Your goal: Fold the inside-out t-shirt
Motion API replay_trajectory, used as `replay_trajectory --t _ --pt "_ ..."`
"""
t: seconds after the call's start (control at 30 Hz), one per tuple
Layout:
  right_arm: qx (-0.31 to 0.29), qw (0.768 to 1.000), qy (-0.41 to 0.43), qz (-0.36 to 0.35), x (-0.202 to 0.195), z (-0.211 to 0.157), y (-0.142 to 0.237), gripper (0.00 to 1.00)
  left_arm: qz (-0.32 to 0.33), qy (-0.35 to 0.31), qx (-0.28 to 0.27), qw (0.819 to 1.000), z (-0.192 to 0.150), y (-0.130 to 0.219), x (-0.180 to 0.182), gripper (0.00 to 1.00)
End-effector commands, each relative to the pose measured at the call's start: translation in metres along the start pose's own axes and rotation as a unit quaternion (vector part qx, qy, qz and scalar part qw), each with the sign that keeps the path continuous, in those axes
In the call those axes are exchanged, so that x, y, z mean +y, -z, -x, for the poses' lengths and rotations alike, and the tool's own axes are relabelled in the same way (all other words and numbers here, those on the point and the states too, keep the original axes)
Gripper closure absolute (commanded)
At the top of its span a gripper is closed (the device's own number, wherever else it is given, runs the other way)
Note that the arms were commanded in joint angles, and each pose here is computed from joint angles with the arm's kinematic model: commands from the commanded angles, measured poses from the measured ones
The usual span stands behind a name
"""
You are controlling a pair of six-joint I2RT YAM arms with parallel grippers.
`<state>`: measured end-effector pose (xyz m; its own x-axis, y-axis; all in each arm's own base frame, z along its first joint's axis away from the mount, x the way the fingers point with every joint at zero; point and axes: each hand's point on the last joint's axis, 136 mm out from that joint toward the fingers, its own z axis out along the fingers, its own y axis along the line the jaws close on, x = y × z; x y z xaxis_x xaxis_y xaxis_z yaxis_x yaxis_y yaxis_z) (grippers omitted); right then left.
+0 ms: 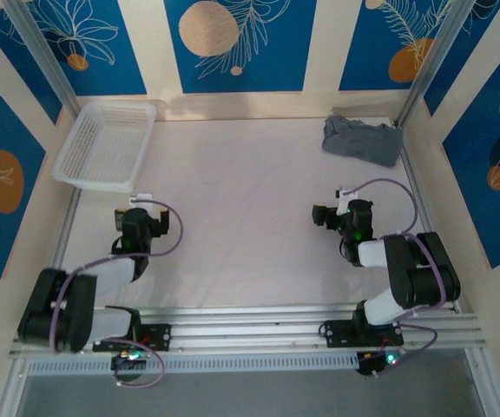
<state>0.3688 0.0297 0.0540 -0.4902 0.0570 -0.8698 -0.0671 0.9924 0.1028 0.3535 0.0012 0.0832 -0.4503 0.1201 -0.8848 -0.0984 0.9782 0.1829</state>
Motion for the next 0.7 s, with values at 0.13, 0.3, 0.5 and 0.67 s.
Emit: replay_trajectory --t 0.13,0.3,0.5,0.67 --pt "-0.079 0.997 -0.014 0.001 -0.01 0.049 -0.001 0.01 -0.064 0.029 -0.049 0.996 0.025 -0.032 -0.016 0.01" --pt "-0.076 0.997 -0.01 0.0 -0.008 0.049 -0.002 0.01 -0.073 0.025 -0.045 0.996 0.026 -0.031 -0.019 0.01" --pt "-0.067 0.998 -0.002 0.02 -0.002 0.049 -0.005 0.01 -0.096 0.016 -0.042 0.994 0.027 -0.031 -0.027 0.01" --pt "-0.074 0.997 -0.007 0.015 -0.005 0.047 -0.001 0.01 -0.097 0.015 -0.042 0.994 0.026 -0.031 -0.027 0.01"
